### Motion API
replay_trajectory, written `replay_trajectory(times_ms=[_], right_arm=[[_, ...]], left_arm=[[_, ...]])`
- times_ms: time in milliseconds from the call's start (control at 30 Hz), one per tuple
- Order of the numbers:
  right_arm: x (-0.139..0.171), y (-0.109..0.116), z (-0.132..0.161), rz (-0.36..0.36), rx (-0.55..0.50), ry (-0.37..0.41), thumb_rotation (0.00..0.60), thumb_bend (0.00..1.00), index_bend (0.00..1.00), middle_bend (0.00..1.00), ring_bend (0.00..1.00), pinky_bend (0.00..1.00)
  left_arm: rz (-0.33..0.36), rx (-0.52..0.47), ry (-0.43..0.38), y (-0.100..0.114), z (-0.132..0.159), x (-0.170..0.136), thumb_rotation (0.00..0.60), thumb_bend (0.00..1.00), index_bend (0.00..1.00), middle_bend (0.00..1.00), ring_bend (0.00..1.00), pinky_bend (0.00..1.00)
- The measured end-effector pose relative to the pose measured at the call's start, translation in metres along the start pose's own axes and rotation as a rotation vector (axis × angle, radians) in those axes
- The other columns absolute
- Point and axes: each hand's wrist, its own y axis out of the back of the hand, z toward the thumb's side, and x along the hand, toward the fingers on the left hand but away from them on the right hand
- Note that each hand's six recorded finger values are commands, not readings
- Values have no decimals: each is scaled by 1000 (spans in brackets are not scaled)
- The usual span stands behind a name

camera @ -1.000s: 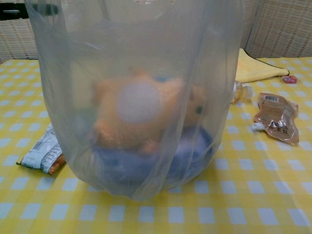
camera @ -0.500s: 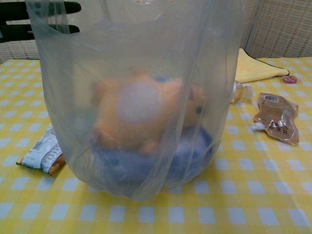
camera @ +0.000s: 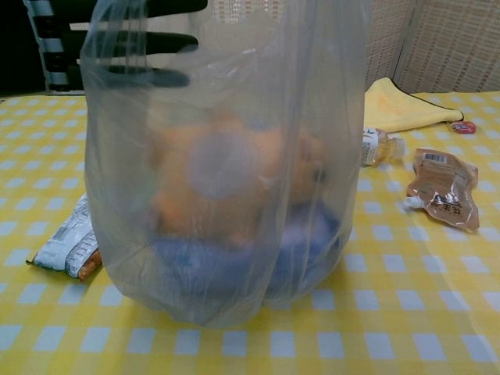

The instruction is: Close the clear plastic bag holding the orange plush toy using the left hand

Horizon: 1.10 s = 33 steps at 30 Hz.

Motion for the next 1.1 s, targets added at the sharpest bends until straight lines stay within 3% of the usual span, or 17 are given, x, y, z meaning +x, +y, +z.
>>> replay_trajectory(times_ms=[400, 633, 1100], right_arm=[[2, 5, -4, -12, -17, 0, 600, 266, 0, 0, 0, 0], [3, 7, -6, -15, -24, -2, 600, 266, 0, 0, 0, 0], [4, 9, -9, -21, -33, -7, 600, 266, 0, 0, 0, 0]], left_arm=[[-24, -7, 23, -1, 2, 22, 600, 357, 125, 136, 29, 65], [-5, -15, 10, 5, 5, 36, 600, 355, 119, 136, 6, 42], [-19, 14, 41, 4, 3, 44, 600, 355, 94, 136, 8, 44]])
